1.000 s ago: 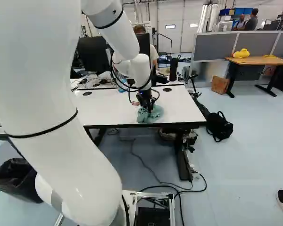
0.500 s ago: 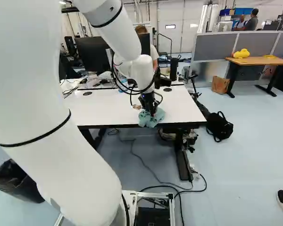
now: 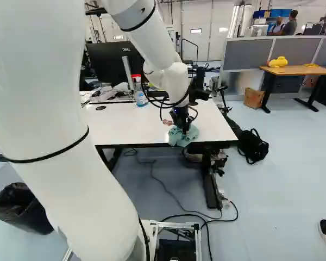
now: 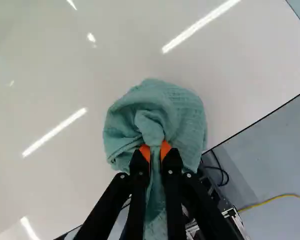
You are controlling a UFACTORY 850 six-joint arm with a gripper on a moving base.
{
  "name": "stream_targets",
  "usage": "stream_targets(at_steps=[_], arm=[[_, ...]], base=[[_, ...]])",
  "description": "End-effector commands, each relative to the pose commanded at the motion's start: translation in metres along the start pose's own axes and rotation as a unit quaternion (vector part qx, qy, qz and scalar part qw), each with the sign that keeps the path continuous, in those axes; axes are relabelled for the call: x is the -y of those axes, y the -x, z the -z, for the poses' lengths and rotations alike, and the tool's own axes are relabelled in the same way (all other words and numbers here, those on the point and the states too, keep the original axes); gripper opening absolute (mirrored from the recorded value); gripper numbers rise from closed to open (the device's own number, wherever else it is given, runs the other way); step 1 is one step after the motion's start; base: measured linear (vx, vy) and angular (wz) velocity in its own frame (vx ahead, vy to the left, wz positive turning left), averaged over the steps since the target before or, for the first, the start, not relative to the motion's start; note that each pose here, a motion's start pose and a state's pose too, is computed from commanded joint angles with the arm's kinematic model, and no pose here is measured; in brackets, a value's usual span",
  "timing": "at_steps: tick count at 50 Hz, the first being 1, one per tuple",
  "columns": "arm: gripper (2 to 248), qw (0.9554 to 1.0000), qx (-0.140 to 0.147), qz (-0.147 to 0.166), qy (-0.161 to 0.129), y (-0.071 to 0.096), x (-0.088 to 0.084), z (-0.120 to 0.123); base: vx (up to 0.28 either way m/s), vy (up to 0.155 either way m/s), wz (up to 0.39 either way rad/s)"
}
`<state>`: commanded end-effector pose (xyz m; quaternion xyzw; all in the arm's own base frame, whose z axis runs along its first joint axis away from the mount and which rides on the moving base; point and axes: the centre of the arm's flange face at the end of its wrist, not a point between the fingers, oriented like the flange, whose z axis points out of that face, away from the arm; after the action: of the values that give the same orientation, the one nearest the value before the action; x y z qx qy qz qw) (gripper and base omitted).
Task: Clean the table with the green towel
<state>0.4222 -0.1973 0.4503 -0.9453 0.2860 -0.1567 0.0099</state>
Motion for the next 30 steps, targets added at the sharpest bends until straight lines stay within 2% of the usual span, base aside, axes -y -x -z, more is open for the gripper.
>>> stream_targets(at_steps=[17, 30], arm=[[42, 0.9997, -0.006, -0.022, 0.006, -0.026, -0.020, -0.005], [42, 0.9998, -0.010, -0.018, 0.004, -0.047, -0.014, -0.013]], base=[[0.000, 0.000, 0.000], [0.000, 0.000, 0.000]])
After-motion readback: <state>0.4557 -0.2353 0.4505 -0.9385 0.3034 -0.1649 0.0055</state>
